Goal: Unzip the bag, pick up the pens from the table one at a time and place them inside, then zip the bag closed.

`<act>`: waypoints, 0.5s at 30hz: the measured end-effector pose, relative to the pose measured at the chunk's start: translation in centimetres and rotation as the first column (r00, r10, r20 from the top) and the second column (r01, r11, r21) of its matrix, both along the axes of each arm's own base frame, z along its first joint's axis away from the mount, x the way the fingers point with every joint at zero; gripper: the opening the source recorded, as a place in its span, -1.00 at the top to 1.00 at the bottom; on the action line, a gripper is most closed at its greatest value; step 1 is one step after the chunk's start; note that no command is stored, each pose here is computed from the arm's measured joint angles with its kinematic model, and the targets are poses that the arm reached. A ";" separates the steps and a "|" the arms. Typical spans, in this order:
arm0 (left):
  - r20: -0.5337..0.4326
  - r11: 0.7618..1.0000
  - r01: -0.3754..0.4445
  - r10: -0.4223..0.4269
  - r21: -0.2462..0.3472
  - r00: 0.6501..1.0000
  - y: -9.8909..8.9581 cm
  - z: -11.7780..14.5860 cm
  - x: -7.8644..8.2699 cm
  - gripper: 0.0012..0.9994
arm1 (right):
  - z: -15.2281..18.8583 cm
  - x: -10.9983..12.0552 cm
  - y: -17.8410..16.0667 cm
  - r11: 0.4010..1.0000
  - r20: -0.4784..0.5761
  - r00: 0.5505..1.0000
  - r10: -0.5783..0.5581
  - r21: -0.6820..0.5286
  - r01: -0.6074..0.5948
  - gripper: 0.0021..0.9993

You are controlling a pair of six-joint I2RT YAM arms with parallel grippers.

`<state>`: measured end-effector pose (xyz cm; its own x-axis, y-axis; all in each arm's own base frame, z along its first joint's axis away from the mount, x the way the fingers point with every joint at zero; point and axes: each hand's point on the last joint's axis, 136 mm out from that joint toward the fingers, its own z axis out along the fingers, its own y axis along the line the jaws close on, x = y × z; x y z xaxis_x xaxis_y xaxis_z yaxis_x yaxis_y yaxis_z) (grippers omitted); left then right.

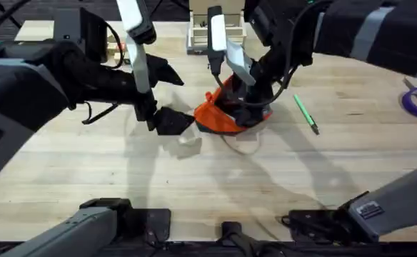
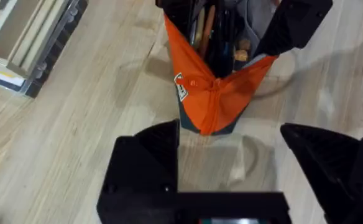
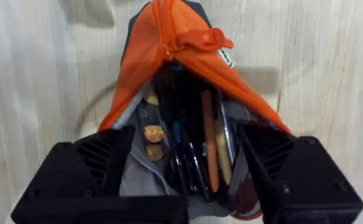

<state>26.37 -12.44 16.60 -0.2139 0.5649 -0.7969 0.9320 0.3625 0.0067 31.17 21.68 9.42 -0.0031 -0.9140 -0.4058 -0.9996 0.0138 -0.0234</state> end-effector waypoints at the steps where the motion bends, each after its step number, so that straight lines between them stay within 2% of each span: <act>1: 0.000 1.000 0.000 0.000 0.000 1.000 0.0 0.0 0.0 -0.99 | 0.0 0.0 0.0 1.000 -0.002 1.000 -0.001 -0.001 0.001 -0.99; 5: 0.000 1.000 0.000 0.000 0.000 1.000 0.0 0.0 0.0 -0.99 | 0.9 -0.5 -0.4 1.000 -0.006 1.000 -0.027 -0.004 0.027 -1.00; 9: 0.000 1.000 0.000 0.000 0.000 1.000 0.0 0.0 0.0 -0.99 | 3.4 -0.1 -1.1 0.995 0.059 0.993 -0.099 -0.005 0.100 -1.00; 15: 0.000 1.000 0.000 0.000 0.000 1.000 0.0 0.0 0.0 -0.99 | 7.8 -0.1 -2.7 0.971 0.161 0.958 -0.237 0.019 0.237 -1.00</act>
